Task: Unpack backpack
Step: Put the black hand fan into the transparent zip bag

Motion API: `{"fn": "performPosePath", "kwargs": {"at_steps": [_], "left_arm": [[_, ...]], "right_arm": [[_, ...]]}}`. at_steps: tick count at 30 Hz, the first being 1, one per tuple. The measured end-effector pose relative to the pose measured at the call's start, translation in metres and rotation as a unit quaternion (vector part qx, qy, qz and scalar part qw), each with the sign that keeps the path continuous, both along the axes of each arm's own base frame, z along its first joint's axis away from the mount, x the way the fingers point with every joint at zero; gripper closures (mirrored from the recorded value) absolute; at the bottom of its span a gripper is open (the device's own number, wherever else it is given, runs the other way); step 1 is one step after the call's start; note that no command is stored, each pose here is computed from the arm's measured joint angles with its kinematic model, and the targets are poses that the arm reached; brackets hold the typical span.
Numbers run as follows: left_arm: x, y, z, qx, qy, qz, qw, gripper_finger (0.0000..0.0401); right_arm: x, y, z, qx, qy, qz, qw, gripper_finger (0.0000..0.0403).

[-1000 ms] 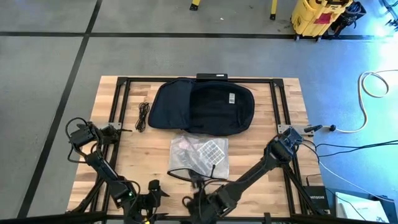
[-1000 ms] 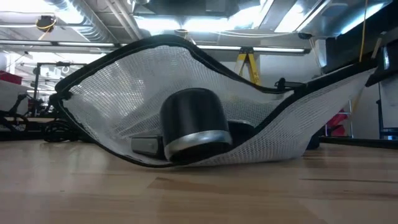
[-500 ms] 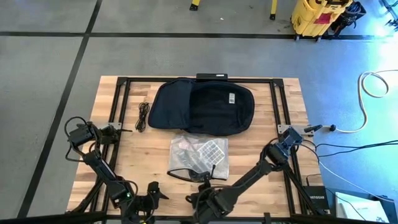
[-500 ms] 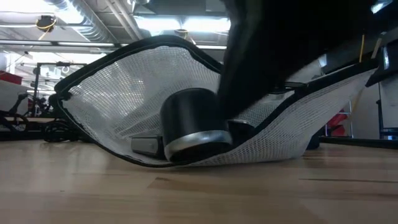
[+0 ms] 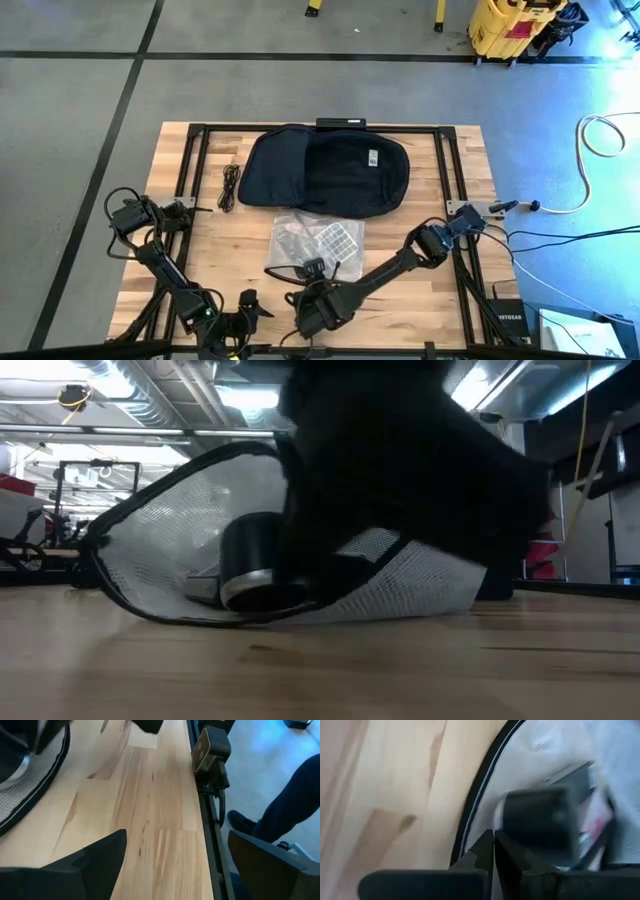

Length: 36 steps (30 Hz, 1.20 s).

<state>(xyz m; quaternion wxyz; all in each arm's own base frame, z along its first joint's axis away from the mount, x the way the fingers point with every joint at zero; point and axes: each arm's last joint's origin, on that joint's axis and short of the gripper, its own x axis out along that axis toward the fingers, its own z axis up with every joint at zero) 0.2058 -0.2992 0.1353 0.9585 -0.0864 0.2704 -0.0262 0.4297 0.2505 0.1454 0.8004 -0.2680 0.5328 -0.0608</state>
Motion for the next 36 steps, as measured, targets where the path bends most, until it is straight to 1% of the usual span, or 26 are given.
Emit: {"fn": "performPosePath", "kwargs": {"at_steps": [4,8,11,14,16,18,20,23,28,30,32,36], "left_arm": [[0.0,0.0,0.0,-0.004,0.001,0.003,1.0,0.0068],[0.0,0.0,0.0,-0.005,0.0,0.003,1.0,0.0068],[0.0,0.0,0.0,-0.004,-0.001,0.004,1.0,0.0068],[0.001,0.0,0.0,-0.004,-0.001,0.004,1.0,0.0068],[0.0,0.0,0.0,-0.004,-0.001,0.005,1.0,0.0068],[0.0,0.0,0.0,-0.006,-0.001,0.006,1.0,0.0068],[-0.001,-0.001,0.0,-0.009,-0.001,0.005,1.0,0.0068],[-0.002,-0.001,0.0,-0.015,0.001,0.007,1.0,0.0068],[-0.002,-0.001,0.0,-0.015,0.001,0.008,1.0,0.0068],[-0.002,-0.001,0.0,-0.014,0.001,0.008,1.0,0.0068],[-0.002,-0.001,0.0,-0.016,0.0,0.008,1.0,0.0068],[-0.002,-0.002,0.001,-0.019,-0.002,0.007,1.0,0.0068]], "right_arm": [[0.003,0.004,0.011,0.007,-0.017,0.004,1.0,0.0403],[0.003,0.014,0.024,0.034,-0.04,0.009,0.999,0.0403],[0.003,0.016,0.025,0.044,-0.042,0.011,0.998,0.0403],[0.006,0.002,0.013,0.029,-0.017,-0.003,0.999,0.0403],[0.008,-0.013,0.004,0.017,-0.002,-0.03,0.999,0.0403],[0.007,-0.025,0.002,-0.008,0.005,-0.072,0.997,0.0403],[0.004,-0.029,0.009,-0.029,0.012,-0.089,0.996,0.0403],[-0.001,-0.018,0.02,-0.035,0.003,-0.078,0.996,0.0403],[0.005,0.008,0.038,0.02,-0.066,-0.043,0.997,0.0403],[0.01,0.012,0.04,0.031,-0.084,-0.025,0.996,0.0403],[0.014,0.009,0.035,0.04,-0.089,-0.024,0.995,0.0403],[0.022,-0.011,0.02,0.027,-0.071,-0.036,0.996,0.0403]]}}
